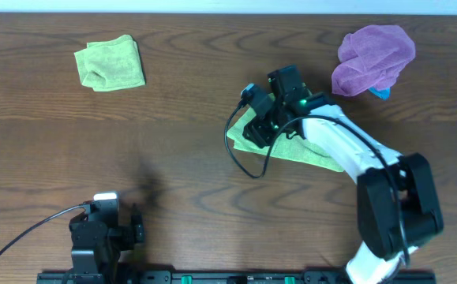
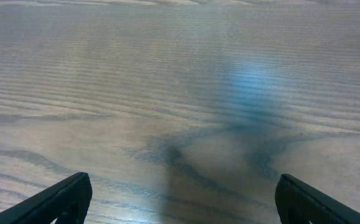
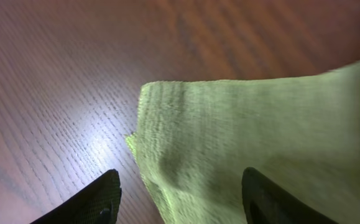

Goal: Fold the cloth
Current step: 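Lift and spread the green cloth flat toward table center with right gripper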

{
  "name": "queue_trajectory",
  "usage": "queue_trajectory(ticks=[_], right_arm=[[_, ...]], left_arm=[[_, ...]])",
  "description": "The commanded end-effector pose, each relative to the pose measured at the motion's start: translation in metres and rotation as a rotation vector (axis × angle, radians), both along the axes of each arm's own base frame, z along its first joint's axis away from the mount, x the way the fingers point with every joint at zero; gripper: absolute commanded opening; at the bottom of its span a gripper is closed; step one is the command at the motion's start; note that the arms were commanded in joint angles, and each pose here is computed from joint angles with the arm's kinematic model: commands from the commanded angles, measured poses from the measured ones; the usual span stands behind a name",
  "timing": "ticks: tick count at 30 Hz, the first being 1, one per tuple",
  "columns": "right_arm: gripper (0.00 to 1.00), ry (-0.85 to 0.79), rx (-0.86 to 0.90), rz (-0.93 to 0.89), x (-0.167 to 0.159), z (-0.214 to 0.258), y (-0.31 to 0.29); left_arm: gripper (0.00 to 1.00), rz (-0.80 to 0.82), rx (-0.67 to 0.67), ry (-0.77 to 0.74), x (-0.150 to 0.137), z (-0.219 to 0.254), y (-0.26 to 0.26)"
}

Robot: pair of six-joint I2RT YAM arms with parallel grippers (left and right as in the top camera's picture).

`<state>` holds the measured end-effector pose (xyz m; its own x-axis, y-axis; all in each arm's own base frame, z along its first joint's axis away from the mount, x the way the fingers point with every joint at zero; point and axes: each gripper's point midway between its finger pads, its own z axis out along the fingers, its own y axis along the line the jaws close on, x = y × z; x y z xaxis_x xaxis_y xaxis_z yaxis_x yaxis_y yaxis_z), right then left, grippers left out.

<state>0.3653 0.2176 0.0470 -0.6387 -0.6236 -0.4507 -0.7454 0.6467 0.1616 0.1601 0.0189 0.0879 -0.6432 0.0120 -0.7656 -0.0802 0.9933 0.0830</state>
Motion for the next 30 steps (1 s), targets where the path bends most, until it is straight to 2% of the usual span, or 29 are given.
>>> queue_trajectory(ticks=[1,10,16,19,20,22,30], right_arm=[[0.63,0.024,0.006,0.050,-0.007,-0.011,0.009],[0.62,0.063,-0.008,0.056,-0.012,-0.026,0.010],[0.46,0.095,-0.022,0.056,-0.016,-0.039,0.009],[0.25,0.092,-0.021,0.056,-0.015,-0.040,0.009],[0.14,0.084,-0.017,0.056,-0.013,-0.039,0.010],[0.01,0.070,-0.011,0.055,-0.008,-0.035,0.012],[0.01,-0.042,0.046,0.051,0.025,0.018,0.034]], left_arm=[[0.95,0.001,0.027,0.064,-0.010,-0.014,0.003],[0.96,0.001,0.027,0.063,-0.009,-0.014,0.003],[0.95,0.001,0.027,0.063,-0.009,-0.014,0.003],[0.95,0.001,0.027,0.063,-0.009,-0.014,0.003],[0.96,0.001,0.027,0.063,-0.009,-0.014,0.003],[0.95,0.001,0.027,0.063,-0.009,-0.014,0.003],[0.95,0.001,0.027,0.064,-0.010,-0.014,0.003]])
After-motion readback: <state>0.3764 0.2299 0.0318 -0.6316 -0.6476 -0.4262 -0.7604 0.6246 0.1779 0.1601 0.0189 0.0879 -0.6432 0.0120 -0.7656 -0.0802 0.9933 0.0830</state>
